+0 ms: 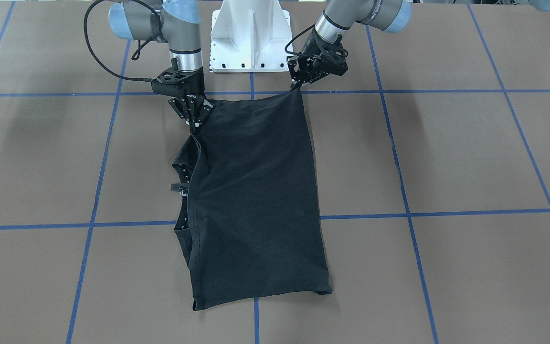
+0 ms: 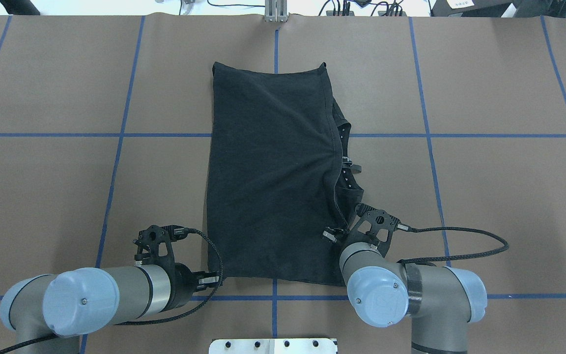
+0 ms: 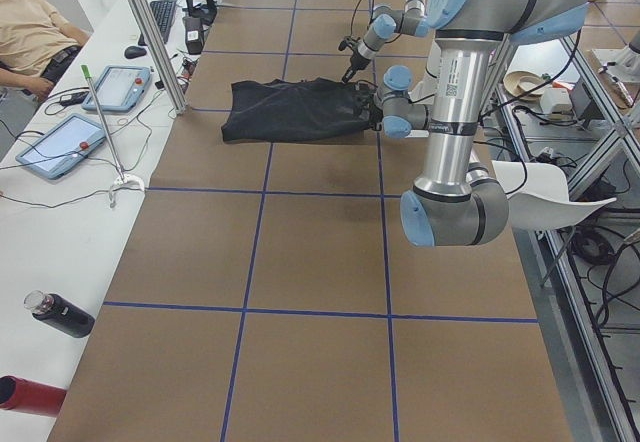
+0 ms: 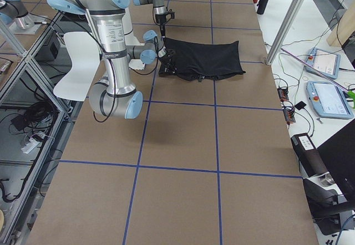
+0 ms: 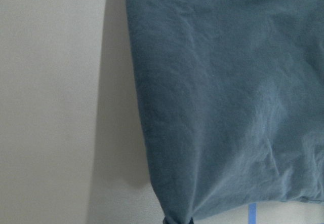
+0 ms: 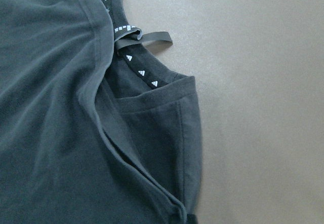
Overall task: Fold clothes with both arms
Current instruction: 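Grasp the shirt's near edge corners with both grippers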
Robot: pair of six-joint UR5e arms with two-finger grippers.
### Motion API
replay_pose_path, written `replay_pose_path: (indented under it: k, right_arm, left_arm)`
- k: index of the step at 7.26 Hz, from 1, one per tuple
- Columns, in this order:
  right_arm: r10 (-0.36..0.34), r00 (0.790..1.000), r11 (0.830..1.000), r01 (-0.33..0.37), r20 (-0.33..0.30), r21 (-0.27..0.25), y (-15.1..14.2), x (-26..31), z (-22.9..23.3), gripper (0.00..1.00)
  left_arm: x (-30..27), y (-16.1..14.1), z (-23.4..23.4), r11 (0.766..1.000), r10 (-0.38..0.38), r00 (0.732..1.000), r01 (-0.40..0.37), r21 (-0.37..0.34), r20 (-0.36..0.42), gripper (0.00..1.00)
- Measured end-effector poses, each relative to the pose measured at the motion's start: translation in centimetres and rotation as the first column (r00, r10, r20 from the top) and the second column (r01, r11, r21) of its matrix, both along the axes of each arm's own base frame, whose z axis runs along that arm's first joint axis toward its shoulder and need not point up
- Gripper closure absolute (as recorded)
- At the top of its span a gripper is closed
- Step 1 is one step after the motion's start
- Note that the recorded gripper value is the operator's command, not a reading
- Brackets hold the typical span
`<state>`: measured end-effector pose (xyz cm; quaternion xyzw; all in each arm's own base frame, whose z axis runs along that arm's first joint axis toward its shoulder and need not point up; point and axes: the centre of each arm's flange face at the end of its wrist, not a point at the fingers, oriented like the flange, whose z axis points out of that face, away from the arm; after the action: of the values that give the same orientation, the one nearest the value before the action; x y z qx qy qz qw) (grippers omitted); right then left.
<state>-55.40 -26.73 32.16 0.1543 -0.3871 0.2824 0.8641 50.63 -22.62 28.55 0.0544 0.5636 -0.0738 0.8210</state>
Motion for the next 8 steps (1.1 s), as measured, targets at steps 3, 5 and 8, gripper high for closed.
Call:
replay_pose_path:
  k: [3, 5, 8]
  right_arm:
    - [0.005, 0.999, 1.0, -0.006, 0.033, 0.021, 0.4, 1.1, -1.5, 1.0]
    - [-0.015, 0.996, 0.999, 0.012, 0.086, 0.031, 1.7, 4.2, -3.4, 1.0]
    - [-0.091, 0.981, 0.995, 0.084, 0.174, 0.044, 6.2, 11.5, -7.5, 1.0]
  left_arm:
    - [-1.5, 0.2, -1.8, 1.0, 0.003, 0.999, -0.003, 0.006, -0.037, 1.0]
    - [-5.8, 1.2, -5.7, 1.0, 0.011, 0.997, -0.01, 0.003, -0.072, 1.0]
    - [-12.9, 3.8, -11.7, 0.997, 0.061, 0.993, -0.065, -0.041, -0.1, 1.0]
